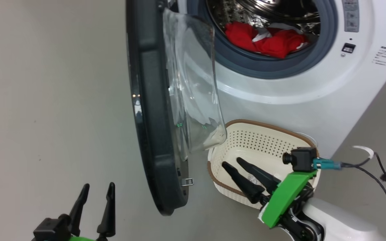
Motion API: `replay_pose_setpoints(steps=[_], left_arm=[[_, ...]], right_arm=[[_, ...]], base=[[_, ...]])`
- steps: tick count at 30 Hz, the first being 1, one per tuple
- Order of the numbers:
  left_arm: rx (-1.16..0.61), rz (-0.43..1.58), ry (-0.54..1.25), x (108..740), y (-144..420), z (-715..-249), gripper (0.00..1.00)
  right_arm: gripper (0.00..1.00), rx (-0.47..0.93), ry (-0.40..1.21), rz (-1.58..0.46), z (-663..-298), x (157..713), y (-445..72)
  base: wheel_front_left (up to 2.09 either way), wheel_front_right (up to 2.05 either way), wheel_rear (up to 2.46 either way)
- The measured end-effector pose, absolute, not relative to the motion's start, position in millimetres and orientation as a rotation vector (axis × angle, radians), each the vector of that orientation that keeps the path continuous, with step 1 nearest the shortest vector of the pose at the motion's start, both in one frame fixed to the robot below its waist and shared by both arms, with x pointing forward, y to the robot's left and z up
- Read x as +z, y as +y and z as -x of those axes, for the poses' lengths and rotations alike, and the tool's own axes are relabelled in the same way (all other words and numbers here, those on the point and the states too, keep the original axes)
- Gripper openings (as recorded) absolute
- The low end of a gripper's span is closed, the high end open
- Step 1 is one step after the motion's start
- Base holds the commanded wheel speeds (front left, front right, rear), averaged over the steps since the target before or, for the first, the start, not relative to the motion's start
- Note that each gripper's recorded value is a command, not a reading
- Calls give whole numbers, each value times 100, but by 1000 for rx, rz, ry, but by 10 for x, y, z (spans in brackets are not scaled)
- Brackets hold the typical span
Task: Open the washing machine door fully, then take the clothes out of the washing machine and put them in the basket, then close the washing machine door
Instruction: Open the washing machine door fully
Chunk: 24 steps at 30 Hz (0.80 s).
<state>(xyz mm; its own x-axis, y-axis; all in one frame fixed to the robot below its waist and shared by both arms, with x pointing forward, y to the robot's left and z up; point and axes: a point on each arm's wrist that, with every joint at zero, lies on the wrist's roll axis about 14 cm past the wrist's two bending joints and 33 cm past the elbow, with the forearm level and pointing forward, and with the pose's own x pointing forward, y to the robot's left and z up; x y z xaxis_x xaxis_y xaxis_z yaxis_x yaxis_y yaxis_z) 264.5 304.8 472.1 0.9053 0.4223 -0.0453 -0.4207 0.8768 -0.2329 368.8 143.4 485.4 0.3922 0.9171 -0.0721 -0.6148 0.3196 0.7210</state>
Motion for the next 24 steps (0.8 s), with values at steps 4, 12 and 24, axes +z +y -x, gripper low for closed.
replay_pose_setpoints(steps=[4, 12, 24], left_arm=[[421, 245, -6, 4715, 3021, -2702, 100], [397, 241, 7, 4681, 2976, -2793, 100], [385, 238, 16, 4659, 2954, -2843, 100]], right_arm=[[100, 1007, 519, -617, -3761, 4677, 1237], [100, 847, 392, -533, -4161, 4613, 797], [100, 701, 223, -357, -4310, 4568, 330]], base=[[0, 0, 0], [0, 0, 0], [0, 0, 0]])
